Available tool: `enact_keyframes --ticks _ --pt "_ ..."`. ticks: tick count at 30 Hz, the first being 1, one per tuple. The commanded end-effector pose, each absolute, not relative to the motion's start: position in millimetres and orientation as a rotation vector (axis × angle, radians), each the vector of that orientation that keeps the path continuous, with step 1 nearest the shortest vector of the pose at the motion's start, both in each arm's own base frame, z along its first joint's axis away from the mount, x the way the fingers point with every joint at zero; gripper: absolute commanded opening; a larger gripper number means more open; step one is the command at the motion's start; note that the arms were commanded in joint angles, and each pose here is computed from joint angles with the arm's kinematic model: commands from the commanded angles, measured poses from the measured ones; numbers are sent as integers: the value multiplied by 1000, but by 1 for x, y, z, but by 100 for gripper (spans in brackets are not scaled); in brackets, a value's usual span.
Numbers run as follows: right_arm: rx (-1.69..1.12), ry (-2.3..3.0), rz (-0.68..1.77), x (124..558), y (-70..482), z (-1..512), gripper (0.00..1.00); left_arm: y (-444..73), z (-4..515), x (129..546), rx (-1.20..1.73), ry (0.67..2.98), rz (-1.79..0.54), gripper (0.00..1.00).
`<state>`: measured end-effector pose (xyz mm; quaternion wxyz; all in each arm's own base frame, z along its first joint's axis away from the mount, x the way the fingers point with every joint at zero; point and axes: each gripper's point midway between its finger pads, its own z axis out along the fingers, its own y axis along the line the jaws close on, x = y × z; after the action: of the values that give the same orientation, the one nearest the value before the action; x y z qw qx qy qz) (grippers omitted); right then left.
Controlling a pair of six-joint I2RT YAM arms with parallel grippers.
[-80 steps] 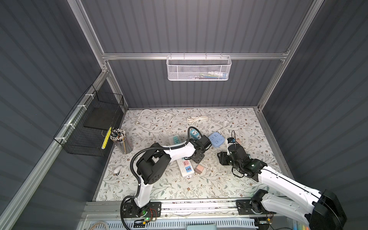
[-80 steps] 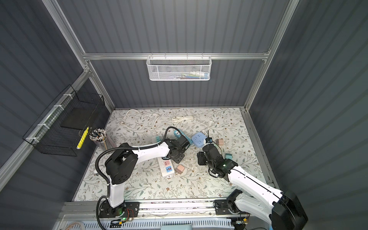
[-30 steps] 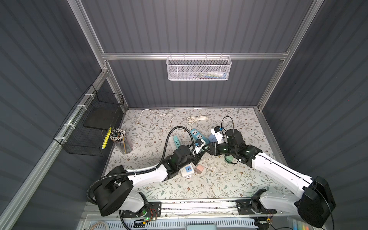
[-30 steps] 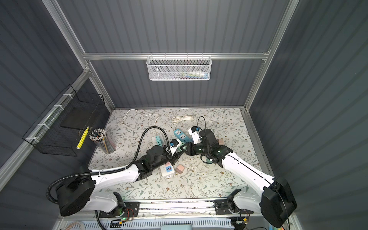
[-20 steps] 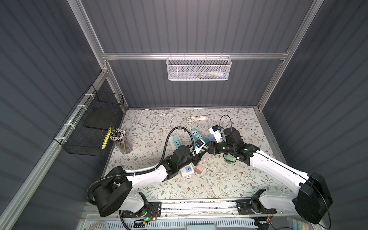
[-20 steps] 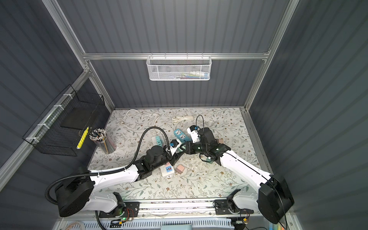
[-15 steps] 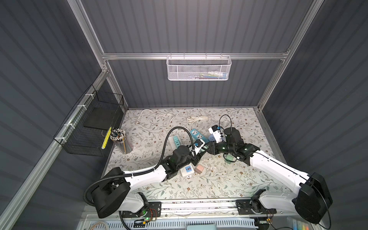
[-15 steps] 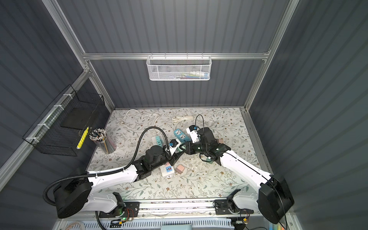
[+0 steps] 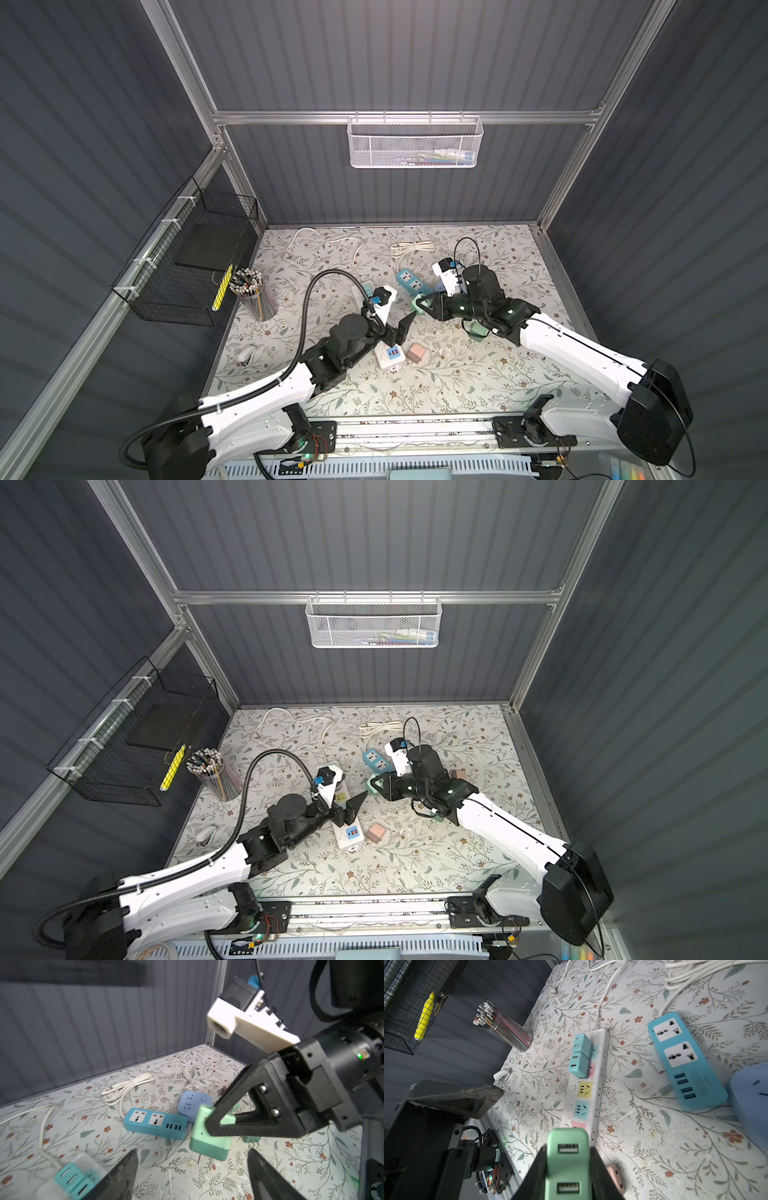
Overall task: Insert the plug
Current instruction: 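Grasp the green charger with the right gripper while the left releases it, then carry the green charger above the yellow socket with the right gripper while the left withdraws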
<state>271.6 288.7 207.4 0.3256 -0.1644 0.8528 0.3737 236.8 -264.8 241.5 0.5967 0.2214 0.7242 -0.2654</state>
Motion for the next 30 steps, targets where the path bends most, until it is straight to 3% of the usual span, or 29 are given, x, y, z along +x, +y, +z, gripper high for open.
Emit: enact_keyframes --ticks 1,4,7,17,30 --pt "-448 2160 829 288 301 217 23 -200 218 247 131 1828 -479 91" --pt "-491 2134 718 296 320 210 23 -131 194 246 -221 1880 -277 100" --pt "-560 2139 677 299 346 195 23 -93 175 235 -388 1909 -152 100" --pt "-566 2202 523 319 398 140 22 -70 147 220 -504 1945 -144 100" --pt "-494 2233 448 319 409 102 22 -63 149 215 -511 1935 -172 100"
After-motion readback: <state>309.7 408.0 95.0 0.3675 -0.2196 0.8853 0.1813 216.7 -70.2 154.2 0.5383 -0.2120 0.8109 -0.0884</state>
